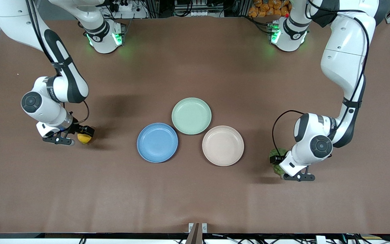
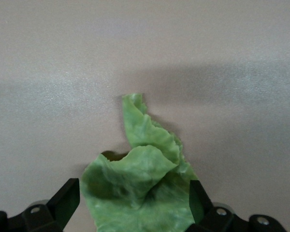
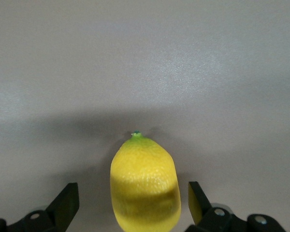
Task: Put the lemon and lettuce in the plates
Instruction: 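Grasp the lemon with the right gripper while the left gripper grasps the lettuce, then carry the lemon to the blue plate while the left gripper carries lettuce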
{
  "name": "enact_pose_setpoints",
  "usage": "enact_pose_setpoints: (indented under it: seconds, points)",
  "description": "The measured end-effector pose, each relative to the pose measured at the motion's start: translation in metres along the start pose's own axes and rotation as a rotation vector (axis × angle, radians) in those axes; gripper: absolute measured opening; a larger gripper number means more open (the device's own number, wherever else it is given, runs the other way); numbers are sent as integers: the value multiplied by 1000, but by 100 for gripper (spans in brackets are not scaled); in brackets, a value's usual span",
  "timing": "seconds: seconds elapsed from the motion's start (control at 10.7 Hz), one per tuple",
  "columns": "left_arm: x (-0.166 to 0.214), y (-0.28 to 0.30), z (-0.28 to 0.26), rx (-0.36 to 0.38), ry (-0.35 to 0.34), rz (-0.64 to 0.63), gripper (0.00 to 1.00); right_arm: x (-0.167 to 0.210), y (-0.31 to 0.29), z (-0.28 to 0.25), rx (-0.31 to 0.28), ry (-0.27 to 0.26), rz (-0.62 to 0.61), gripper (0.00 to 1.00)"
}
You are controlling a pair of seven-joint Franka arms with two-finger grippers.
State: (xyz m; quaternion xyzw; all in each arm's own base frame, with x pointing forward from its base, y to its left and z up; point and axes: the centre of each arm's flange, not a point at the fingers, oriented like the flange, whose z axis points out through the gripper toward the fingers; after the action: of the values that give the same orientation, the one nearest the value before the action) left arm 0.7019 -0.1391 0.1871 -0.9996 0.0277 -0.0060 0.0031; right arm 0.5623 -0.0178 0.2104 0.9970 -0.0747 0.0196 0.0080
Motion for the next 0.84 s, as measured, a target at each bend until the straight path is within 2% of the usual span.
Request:
enact_pose_setpoints:
  seconds: [0.28, 0.56, 0.66, 0.75, 0.84]
  points:
    - [0, 9, 8, -3, 24, 16, 99, -3, 0, 23, -2, -3, -1, 100]
    - [2, 11, 9, -1, 35, 21, 57, -4, 1, 28, -3, -11, 0, 97]
    - [3, 9, 7, 1, 39, 19, 44, -4, 1, 28, -3, -12, 0, 91]
    - [4, 8, 6, 1, 43, 18, 36, -4, 1, 28, -4, -12, 0, 78]
    - [5, 8, 4, 2, 46, 17, 19, -4, 1, 28, -4, -12, 0, 65]
